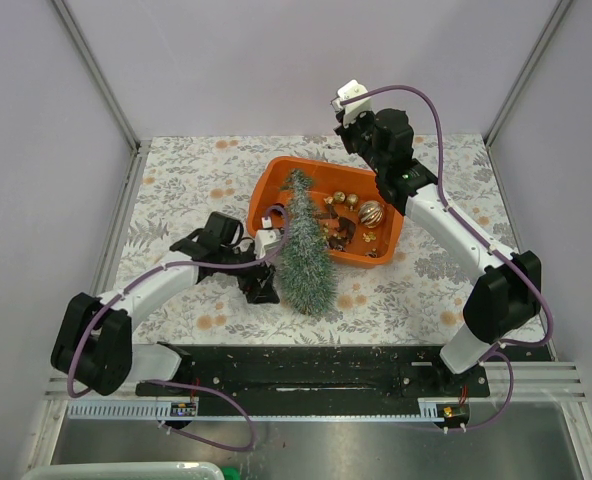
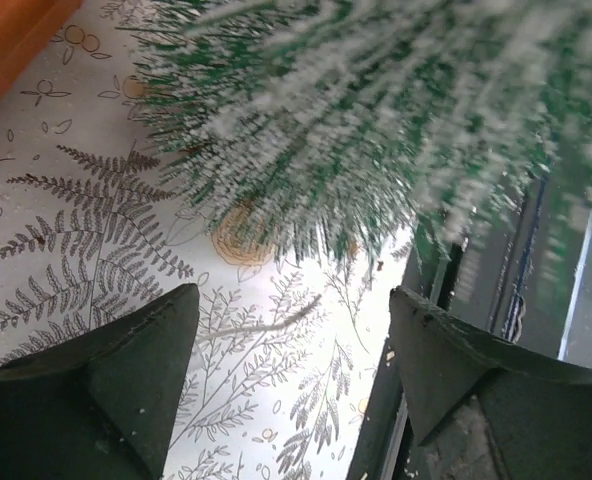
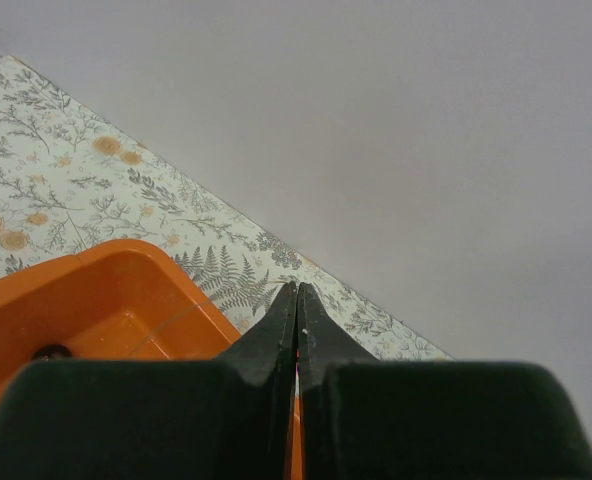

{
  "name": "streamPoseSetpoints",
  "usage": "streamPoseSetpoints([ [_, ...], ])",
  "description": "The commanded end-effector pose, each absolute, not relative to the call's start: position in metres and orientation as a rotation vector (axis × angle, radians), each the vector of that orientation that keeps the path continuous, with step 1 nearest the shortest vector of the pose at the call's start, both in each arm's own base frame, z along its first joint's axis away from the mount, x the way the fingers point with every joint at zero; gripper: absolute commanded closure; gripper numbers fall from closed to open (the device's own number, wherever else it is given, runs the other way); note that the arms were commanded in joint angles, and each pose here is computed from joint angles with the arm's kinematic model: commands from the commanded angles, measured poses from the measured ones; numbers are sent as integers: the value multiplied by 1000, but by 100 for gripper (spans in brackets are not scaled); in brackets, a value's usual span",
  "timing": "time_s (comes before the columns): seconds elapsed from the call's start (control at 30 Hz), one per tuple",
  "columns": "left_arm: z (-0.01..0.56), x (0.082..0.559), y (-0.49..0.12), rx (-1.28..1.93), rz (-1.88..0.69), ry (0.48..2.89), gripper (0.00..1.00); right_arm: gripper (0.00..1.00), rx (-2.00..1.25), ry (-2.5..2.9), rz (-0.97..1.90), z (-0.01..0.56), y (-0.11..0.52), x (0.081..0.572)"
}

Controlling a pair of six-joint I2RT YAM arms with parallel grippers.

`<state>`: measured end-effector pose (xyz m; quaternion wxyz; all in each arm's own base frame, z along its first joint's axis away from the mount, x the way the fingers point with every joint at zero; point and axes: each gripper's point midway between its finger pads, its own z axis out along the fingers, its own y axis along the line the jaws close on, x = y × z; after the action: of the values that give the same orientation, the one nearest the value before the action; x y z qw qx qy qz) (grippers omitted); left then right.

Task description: Decorate the small christmas tree

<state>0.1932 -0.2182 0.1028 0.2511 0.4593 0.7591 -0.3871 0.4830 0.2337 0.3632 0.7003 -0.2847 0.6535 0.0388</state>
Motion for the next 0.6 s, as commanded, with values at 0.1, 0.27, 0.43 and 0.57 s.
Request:
streamPoseSetpoints([
  [0.1, 107, 222, -229, 1178, -963, 2064, 48, 100, -596, 1382, 87, 397, 230, 479],
  [0.27, 113, 210, -218, 1204, -936, 2057, 63, 100, -593, 1367, 82, 404, 227, 476],
  [0.43, 113, 200, -211, 1159, -935, 2090, 100, 100, -579, 1369, 65, 408, 226, 481],
  [0.57, 113, 202, -211, 1089, -941, 2117, 100, 100, -561, 1383, 51, 408, 225, 487],
])
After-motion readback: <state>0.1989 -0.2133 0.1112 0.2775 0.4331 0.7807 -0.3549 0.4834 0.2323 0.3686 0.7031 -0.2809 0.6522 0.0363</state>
